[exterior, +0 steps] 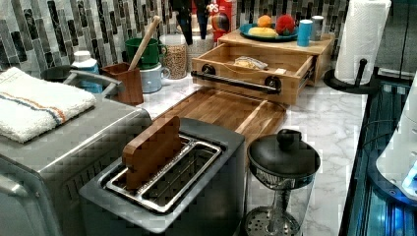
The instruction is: Close the drawer.
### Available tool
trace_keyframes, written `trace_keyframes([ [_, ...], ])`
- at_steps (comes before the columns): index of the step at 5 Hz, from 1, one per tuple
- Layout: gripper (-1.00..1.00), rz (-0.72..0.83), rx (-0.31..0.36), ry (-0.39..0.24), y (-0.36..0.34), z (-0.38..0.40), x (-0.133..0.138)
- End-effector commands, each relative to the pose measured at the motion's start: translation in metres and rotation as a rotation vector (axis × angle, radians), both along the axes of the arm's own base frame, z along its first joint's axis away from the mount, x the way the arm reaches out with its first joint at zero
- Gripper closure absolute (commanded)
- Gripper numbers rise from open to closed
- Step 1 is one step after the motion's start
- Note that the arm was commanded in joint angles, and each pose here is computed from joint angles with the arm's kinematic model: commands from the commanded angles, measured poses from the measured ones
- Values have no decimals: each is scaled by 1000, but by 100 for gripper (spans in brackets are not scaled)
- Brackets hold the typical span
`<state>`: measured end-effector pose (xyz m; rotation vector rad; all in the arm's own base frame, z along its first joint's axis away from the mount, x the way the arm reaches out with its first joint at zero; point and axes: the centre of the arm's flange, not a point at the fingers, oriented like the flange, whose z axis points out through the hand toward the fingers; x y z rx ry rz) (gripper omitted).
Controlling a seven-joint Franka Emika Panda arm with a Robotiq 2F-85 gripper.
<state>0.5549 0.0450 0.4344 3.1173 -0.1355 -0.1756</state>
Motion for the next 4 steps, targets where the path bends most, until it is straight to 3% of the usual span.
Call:
trace_keyframes([
  [1, 100, 123, -50, 96, -3, -77, -20],
  [4, 100, 196, -62, 88, -33, -139, -26],
])
